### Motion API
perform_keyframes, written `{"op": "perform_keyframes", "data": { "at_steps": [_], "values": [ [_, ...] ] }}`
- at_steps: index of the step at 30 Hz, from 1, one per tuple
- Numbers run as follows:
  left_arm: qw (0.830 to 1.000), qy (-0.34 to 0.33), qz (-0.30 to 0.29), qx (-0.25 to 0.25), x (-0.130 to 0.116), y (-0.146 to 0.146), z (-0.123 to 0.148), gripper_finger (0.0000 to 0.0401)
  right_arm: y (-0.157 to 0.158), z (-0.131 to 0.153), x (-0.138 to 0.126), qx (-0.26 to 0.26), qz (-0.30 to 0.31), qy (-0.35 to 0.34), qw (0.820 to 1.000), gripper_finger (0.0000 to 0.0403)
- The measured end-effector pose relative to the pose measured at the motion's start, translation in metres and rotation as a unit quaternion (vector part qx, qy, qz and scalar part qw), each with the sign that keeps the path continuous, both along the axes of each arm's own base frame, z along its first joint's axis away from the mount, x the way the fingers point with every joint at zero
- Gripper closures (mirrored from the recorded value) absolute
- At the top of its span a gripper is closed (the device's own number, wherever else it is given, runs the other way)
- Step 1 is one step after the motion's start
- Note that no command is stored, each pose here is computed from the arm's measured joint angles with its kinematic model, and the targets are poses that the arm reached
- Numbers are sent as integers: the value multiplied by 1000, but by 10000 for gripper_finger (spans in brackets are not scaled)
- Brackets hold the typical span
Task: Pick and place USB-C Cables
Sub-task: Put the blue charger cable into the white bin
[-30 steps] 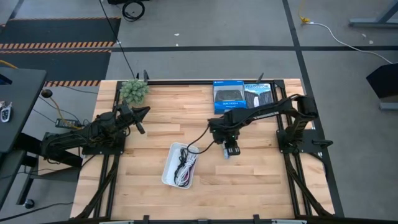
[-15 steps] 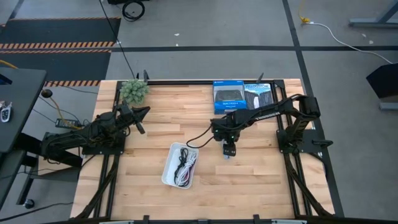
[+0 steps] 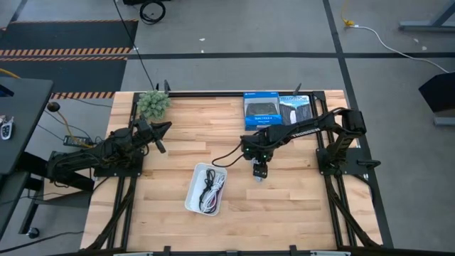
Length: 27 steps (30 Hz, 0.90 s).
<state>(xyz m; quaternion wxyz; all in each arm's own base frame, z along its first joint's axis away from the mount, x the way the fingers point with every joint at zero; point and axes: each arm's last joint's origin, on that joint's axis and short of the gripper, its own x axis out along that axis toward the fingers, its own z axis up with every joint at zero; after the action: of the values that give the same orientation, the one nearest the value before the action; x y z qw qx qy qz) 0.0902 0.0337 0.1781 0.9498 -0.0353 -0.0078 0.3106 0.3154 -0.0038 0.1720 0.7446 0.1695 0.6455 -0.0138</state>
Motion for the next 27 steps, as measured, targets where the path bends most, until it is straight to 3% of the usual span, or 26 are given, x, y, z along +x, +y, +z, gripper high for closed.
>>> {"op": "perform_keyframes", "data": {
  "at_steps": [12, 27],
  "values": [
    [1000, 0, 0, 0, 0, 0, 0, 376, 3, -18, -12, 17, -15, 24, 999, 158],
    [1000, 0, 0, 0, 0, 0, 0, 376, 16, -21, -10, 84, -42, 20, 995, 158]
  ]
}}
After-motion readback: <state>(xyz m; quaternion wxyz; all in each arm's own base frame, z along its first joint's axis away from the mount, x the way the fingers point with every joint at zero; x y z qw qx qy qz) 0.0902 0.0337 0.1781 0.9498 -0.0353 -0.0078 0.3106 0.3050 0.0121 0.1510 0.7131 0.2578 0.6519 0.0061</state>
